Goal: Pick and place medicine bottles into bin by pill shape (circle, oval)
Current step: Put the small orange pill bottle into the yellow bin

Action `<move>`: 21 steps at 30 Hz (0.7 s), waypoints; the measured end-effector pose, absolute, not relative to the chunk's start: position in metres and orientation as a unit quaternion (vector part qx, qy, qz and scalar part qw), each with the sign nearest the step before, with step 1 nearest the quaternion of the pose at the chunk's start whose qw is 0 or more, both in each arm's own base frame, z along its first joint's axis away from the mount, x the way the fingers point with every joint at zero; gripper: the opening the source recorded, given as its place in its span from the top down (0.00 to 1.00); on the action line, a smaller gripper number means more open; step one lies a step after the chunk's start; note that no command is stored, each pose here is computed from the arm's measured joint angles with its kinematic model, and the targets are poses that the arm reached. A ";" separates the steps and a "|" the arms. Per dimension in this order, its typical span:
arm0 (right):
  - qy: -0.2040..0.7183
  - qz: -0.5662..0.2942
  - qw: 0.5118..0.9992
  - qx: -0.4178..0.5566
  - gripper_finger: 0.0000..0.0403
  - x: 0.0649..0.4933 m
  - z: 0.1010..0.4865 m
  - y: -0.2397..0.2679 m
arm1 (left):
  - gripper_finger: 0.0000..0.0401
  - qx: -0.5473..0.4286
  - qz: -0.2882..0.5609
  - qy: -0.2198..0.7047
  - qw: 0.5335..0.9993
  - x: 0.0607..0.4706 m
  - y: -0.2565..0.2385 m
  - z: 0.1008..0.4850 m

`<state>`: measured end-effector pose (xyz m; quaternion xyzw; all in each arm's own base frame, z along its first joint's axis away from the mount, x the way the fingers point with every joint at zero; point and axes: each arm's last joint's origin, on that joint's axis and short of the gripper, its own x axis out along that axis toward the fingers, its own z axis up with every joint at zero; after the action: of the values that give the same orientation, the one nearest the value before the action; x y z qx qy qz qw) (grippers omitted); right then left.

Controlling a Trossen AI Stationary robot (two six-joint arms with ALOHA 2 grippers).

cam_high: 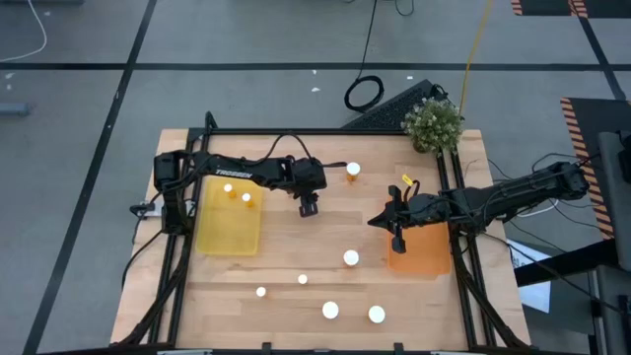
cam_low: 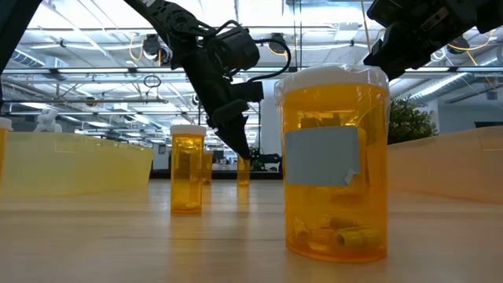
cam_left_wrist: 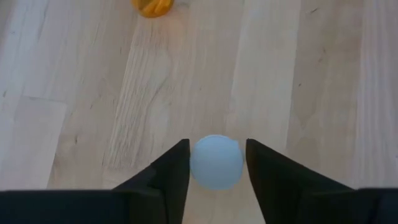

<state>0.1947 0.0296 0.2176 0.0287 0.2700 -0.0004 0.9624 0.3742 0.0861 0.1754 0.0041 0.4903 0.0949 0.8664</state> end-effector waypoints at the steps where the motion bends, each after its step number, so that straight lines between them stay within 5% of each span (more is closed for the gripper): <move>1: 0.270 0.000 0.962 0.029 1.00 0.195 0.218 0.030 | 0.63 0.004 0.095 0.490 0.866 0.374 0.086 0.175; 21: 0.270 0.000 0.962 0.029 1.00 0.195 0.218 0.030 | 0.69 -0.002 0.086 0.495 0.865 0.361 0.068 0.202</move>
<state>0.1946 0.0297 0.2176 0.0285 0.2700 -0.0001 0.9624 0.3612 0.0676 0.2023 -0.0024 0.4947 0.0856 0.8648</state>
